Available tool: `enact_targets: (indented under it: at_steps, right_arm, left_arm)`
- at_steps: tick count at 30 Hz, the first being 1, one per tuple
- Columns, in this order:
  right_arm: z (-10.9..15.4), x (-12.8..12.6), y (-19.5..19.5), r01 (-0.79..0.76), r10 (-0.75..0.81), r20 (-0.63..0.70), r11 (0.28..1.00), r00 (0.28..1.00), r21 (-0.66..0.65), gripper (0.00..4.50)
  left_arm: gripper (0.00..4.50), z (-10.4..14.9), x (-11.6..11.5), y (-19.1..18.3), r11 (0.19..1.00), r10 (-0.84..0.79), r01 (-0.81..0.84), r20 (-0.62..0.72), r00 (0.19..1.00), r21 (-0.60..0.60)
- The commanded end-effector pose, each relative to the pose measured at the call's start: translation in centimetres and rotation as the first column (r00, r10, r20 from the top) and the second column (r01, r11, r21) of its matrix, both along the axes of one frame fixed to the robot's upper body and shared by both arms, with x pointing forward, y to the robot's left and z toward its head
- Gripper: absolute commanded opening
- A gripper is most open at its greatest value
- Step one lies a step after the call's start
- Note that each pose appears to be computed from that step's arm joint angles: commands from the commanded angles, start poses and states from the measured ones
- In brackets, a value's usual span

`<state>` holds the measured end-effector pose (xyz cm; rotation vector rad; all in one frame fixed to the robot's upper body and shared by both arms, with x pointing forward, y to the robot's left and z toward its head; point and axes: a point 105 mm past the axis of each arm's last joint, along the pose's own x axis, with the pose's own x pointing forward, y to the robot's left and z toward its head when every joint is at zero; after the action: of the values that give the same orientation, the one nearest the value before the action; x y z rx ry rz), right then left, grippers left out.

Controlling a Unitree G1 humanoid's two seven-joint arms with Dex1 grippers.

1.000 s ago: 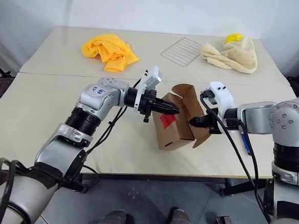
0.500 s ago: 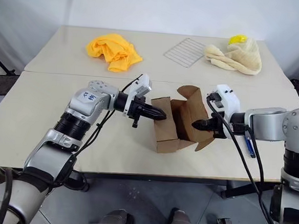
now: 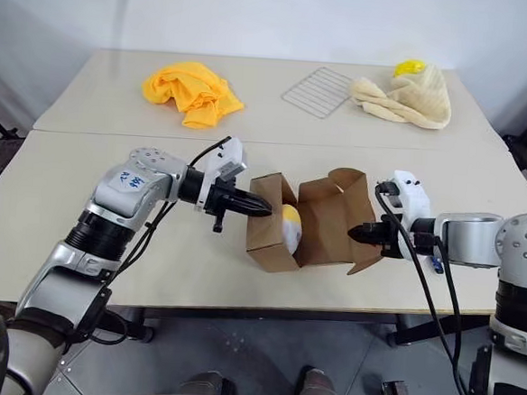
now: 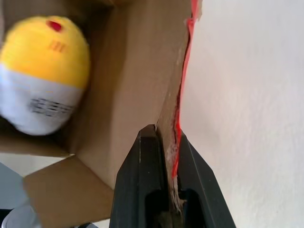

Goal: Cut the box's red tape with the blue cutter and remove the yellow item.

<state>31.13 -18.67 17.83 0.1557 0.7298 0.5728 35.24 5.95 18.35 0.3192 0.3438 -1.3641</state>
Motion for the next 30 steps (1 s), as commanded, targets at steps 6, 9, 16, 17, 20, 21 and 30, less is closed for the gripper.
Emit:
enact_targets:
  at_steps: [6,9,16,17,20,21,30]
  right_arm:
    - [-1.3,0.3,0.4,0.021,-0.018,-0.038,0.996,0.999,0.090,0.08]
    - [-1.9,0.4,0.3,0.035,-0.030,-0.053,0.995,0.998,0.094,0.08]
    - [-1.7,0.5,0.1,0.045,-0.042,-0.031,0.995,0.999,0.088,0.08]
    - [-1.5,0.5,0.1,0.040,-0.039,-0.022,0.995,0.999,0.088,0.08]
    - [-1.1,0.4,0.2,0.028,-0.027,-0.007,0.996,1.000,0.090,0.08]
    - [-1.2,0.4,0.2,0.027,-0.026,-0.009,0.996,1.000,0.088,0.08]
    - [-2.5,0.5,0.6,0.019,-0.018,-0.028,0.999,0.999,0.047,0.08]
  left_arm:
    - [0.39,-5.4,0.4,0.8,0.986,0.094,-0.077,-0.112,0.989,0.144]
    - [0.39,-6.1,0.6,0.9,0.983,0.105,-0.087,-0.113,0.988,0.159]
    - [0.39,-7.3,0.5,2.5,0.965,0.118,-0.088,-0.109,0.987,0.248]
    - [0.39,-7.4,0.5,2.7,0.962,0.118,-0.087,-0.108,0.987,0.259]
    - [0.39,-7.8,0.2,3.1,0.955,0.113,-0.076,-0.113,0.987,0.286]
    - [0.39,-8.0,0.2,3.3,0.952,0.113,-0.076,-0.112,0.987,0.298]
    - [0.39,-7.9,1.1,2.0,0.960,0.119,-0.095,-0.080,0.990,0.263]
